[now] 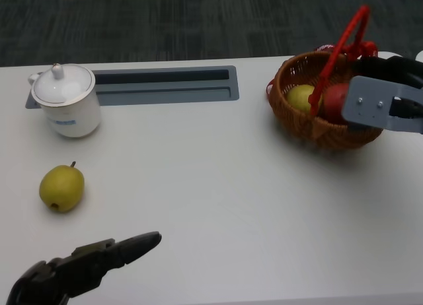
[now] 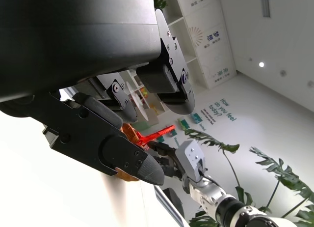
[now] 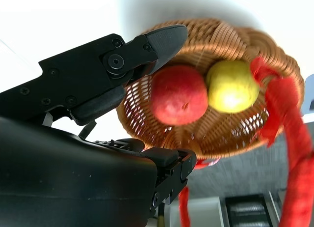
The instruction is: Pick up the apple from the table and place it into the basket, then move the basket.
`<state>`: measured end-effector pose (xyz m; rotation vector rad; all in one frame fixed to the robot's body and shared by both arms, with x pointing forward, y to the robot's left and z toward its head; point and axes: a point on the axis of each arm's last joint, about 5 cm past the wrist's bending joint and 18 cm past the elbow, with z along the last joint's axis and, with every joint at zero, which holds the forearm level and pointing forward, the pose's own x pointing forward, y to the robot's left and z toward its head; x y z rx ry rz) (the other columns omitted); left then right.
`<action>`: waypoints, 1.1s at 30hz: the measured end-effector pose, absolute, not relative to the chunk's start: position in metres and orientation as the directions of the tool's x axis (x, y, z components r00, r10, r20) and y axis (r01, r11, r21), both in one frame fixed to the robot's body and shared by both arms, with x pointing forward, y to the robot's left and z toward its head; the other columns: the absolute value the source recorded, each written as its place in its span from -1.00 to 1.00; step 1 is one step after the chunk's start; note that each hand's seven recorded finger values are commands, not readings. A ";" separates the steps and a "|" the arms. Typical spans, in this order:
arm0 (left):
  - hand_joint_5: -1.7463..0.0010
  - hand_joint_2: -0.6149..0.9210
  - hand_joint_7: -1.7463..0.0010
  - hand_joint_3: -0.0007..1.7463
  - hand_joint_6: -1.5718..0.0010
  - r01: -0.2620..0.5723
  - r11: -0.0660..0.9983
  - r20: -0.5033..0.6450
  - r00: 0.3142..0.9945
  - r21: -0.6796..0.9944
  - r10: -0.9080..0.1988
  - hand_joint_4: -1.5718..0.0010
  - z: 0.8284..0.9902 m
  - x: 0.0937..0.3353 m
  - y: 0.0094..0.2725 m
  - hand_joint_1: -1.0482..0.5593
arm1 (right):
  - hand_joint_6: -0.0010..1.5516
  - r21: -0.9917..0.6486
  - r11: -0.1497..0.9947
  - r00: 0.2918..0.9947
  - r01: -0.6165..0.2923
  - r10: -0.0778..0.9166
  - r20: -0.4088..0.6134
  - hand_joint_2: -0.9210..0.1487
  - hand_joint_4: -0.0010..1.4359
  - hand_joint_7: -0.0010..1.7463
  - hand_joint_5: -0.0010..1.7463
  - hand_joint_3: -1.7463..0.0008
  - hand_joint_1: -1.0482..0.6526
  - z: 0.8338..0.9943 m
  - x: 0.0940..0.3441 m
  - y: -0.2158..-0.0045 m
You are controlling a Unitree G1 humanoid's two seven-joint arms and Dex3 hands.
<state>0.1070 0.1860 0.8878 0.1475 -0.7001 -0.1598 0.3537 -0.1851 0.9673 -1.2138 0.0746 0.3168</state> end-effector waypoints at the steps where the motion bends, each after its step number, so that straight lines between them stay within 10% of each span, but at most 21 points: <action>1: 0.99 0.75 1.00 -1.00 -0.02 0.100 0.976 0.632 0.749 0.192 -0.201 -0.16 0.888 0.110 0.186 -0.12 | -0.58 -0.912 0.315 0.957 -0.262 0.209 -0.203 -0.74 -0.50 -0.97 -0.96 0.99 -0.74 0.969 0.354 -0.188; 14: 0.99 0.74 1.00 -1.00 -0.03 0.167 0.965 0.658 0.707 0.201 -0.260 -0.16 0.893 0.142 0.191 -0.07 | -0.38 -0.942 0.302 0.943 -0.145 0.332 -0.038 -0.78 -0.28 -0.97 -0.96 1.00 -0.51 0.970 0.334 -0.233; 22: 1.00 0.73 1.00 -1.00 -0.03 0.199 0.956 0.674 0.678 0.215 -0.293 -0.15 0.901 0.159 0.193 -0.08 | -0.27 -0.833 0.540 0.854 -0.123 0.485 0.188 -0.73 -0.15 -0.97 -0.96 1.00 -0.41 0.947 0.299 -0.247; 33: 0.98 0.72 0.98 -1.00 -0.07 0.159 0.940 0.675 0.661 0.300 -0.328 -0.18 0.910 0.175 0.205 -0.16 | -0.19 -0.543 0.764 0.637 -0.348 0.618 0.460 -0.77 -0.01 -1.00 -0.99 0.99 -0.31 0.900 0.250 -0.188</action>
